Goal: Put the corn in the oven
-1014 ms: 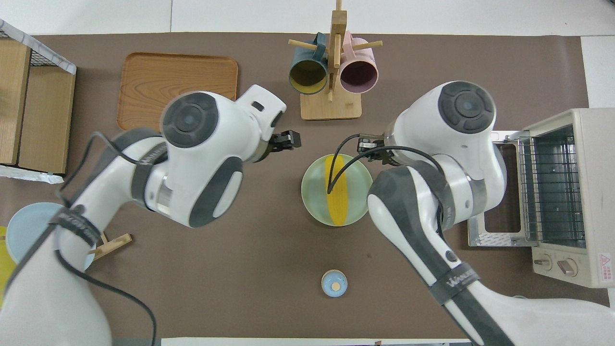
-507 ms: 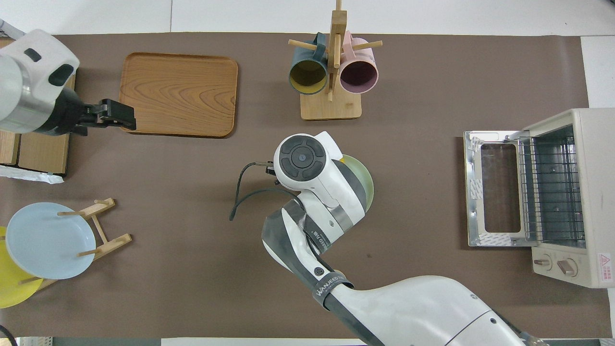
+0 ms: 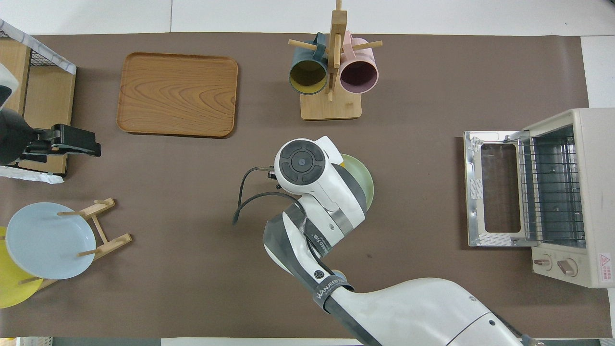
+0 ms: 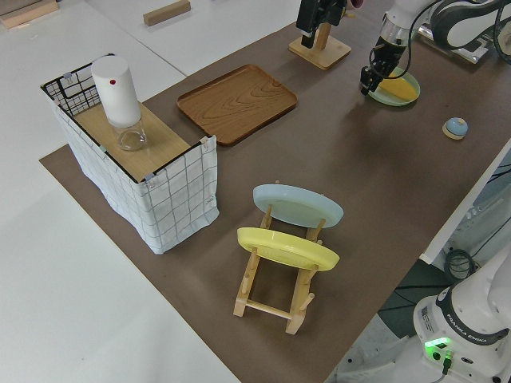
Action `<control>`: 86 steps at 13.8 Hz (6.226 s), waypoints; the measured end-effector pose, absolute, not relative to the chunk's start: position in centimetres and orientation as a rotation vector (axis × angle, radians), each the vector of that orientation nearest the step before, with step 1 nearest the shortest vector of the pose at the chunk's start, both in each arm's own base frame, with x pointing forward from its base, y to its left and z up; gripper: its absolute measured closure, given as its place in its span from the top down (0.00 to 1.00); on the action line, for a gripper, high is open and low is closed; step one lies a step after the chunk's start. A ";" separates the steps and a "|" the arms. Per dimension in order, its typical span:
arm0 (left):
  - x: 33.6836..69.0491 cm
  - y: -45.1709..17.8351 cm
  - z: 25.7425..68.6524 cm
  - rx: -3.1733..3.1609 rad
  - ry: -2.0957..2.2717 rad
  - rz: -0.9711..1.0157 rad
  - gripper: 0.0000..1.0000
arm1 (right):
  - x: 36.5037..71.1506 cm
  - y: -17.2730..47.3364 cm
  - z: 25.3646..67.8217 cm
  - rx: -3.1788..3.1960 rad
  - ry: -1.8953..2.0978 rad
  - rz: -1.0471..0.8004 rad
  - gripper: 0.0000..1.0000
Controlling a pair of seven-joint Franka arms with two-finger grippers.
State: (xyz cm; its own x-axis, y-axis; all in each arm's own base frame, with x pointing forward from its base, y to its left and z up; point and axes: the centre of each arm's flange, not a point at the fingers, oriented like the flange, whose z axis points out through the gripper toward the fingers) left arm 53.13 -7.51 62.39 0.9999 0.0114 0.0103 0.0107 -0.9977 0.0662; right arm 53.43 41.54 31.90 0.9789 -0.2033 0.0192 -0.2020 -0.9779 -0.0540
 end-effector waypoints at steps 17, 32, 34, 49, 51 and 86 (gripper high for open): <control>54.2 -7.9 60.1 3.079 0.014 -0.020 1.00 | 53.9 37.9 35.2 -3.366 0.042 0.008 0.03; 54.3 -7.5 60.2 3.117 -0.103 -0.002 1.00 | 56.3 4.2 39.7 -3.423 -0.014 0.479 0.03; 54.3 -7.6 60.2 3.122 -0.110 -0.001 1.00 | 55.9 1.5 38.2 -3.407 -0.015 0.461 0.03; 54.3 -7.7 60.2 3.122 -0.113 0.005 1.00 | 55.3 3.2 38.0 -3.407 -0.247 0.345 0.35; 54.3 -7.7 60.2 3.122 -0.113 0.006 1.00 | 55.5 5.5 38.3 -3.375 -0.221 0.296 0.28; 54.4 -7.8 60.3 3.121 -0.116 0.019 1.00 | 53.7 2.2 30.7 -3.222 0.084 0.203 0.01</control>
